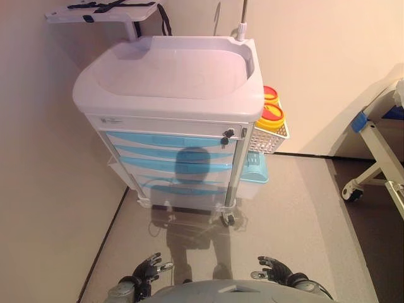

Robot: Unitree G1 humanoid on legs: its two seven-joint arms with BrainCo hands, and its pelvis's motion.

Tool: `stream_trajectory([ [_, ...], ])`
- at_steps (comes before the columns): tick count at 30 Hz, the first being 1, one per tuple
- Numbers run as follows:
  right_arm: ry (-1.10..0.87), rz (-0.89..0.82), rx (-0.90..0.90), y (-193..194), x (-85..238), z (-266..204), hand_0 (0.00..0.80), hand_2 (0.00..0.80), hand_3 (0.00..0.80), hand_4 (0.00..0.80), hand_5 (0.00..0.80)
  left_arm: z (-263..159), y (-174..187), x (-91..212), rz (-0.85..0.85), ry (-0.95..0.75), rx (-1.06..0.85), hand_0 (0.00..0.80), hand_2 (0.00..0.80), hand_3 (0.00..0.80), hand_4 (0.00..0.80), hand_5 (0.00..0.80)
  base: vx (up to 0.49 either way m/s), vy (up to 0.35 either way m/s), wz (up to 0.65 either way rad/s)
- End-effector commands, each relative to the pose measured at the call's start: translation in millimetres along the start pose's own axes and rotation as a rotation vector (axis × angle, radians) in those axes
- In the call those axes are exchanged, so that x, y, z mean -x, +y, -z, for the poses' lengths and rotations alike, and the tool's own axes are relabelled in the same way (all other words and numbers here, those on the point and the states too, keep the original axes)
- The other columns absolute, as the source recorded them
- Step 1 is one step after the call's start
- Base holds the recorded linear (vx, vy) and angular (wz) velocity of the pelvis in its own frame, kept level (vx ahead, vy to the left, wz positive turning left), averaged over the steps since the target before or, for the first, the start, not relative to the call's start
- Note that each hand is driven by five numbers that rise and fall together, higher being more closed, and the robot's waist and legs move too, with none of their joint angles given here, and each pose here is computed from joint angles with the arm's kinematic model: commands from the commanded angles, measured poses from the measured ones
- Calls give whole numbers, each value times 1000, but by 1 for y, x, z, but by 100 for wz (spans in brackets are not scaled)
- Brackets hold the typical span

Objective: Open the drawer and pick up the medicine

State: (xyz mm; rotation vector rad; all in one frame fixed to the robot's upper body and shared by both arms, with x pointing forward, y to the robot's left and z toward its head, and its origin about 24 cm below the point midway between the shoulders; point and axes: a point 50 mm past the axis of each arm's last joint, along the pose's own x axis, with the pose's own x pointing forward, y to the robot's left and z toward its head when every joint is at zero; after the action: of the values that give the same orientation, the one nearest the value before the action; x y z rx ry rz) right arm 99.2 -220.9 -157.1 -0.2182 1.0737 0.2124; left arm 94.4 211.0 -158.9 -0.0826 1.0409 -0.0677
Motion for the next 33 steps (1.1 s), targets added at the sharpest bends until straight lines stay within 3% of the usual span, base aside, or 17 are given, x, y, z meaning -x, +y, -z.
stream_trajectory([
  [1, -59, 56, -2, -6, -5, -20, 0, 0, 0, 0, 0, -16, 7, -5, -70, -62, 99, 0, 0, 0, 0, 0, 44, 65, -1],
  [6, -148, 130, -32, -22, -5, -41, 0, 0, 0, 0, 0, -41, 12, -7, -92, -179, 206, 0, 0, 0, 0, 0, -125, 97, -8],
  [16, -428, 264, -142, -35, -3, -100, 0, 0, 0, 0, 0, -145, 12, -4, -127, -682, 391, 0, 0, 0, 0, 0, -154, 58, -11],
  [24, -542, 297, -167, -47, 4, -133, 0, 0, 0, 0, 0, -223, 2, 18, -58, -976, 372, 0, 0, 0, 0, 0, -60, 90, -15],
  [33, -581, 290, -164, -47, 7, -139, 0, 0, 0, 0, 0, -304, 30, 68, 63, -1323, 584, 0, 0, 0, 0, 0, 4, 41, -28],
])
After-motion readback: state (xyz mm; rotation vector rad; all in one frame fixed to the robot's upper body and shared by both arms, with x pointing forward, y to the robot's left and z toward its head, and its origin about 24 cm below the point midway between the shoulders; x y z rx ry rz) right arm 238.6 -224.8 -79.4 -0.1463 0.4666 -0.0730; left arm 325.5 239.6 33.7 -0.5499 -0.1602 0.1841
